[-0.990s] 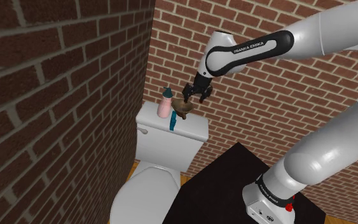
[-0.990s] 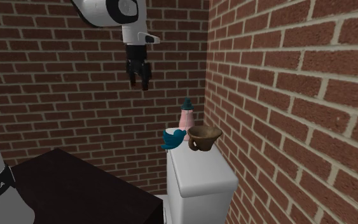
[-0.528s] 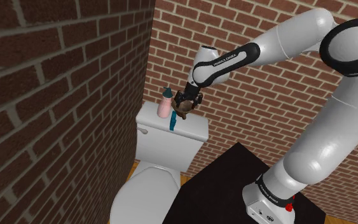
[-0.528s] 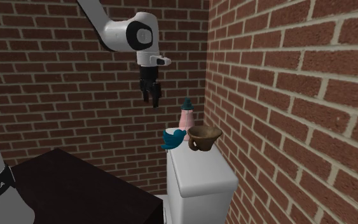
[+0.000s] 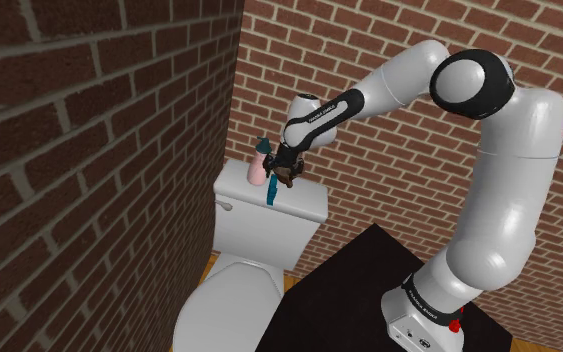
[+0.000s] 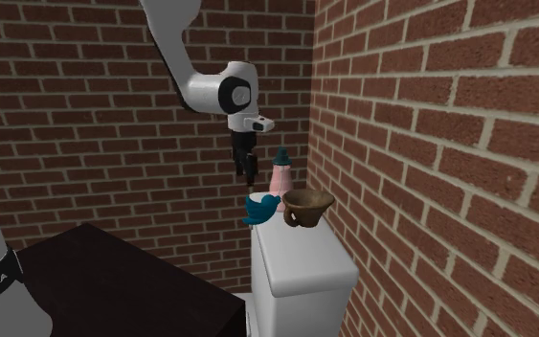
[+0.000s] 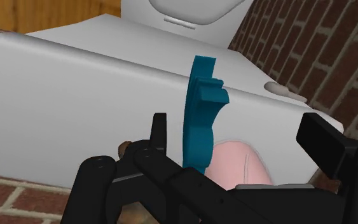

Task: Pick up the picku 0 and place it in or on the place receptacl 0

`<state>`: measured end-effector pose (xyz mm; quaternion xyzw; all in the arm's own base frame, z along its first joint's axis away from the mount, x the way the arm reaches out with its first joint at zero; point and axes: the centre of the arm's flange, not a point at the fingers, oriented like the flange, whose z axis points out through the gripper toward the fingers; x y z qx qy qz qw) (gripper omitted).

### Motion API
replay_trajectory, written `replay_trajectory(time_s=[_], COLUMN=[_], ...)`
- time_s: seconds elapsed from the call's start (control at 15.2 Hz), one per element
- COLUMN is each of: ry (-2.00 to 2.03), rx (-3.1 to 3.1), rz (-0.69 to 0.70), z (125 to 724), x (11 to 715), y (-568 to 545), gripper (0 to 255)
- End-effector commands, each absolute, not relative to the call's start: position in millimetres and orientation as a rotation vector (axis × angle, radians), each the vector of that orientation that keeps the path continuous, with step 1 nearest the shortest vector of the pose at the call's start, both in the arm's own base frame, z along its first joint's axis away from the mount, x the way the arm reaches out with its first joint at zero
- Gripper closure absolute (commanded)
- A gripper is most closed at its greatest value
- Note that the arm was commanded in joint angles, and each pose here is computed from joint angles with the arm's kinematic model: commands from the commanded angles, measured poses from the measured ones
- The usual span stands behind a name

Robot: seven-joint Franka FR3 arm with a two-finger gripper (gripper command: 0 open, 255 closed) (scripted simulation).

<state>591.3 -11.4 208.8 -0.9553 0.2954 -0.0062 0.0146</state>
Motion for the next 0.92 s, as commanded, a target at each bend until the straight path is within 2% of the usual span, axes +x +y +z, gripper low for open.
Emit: replay_trajectory(time_s=[0.0,0.2,0.86], ry=[0.979,1.063,1.077], rx=[-2.958,-2.933,-2.928], rz=[-0.015,-0.009,-0.008], z=[184.2,150.7,105.3], x=[601.6,619.8,623.1], y=[-20.9,-32.3,-33.4], gripper=[0,0,0])
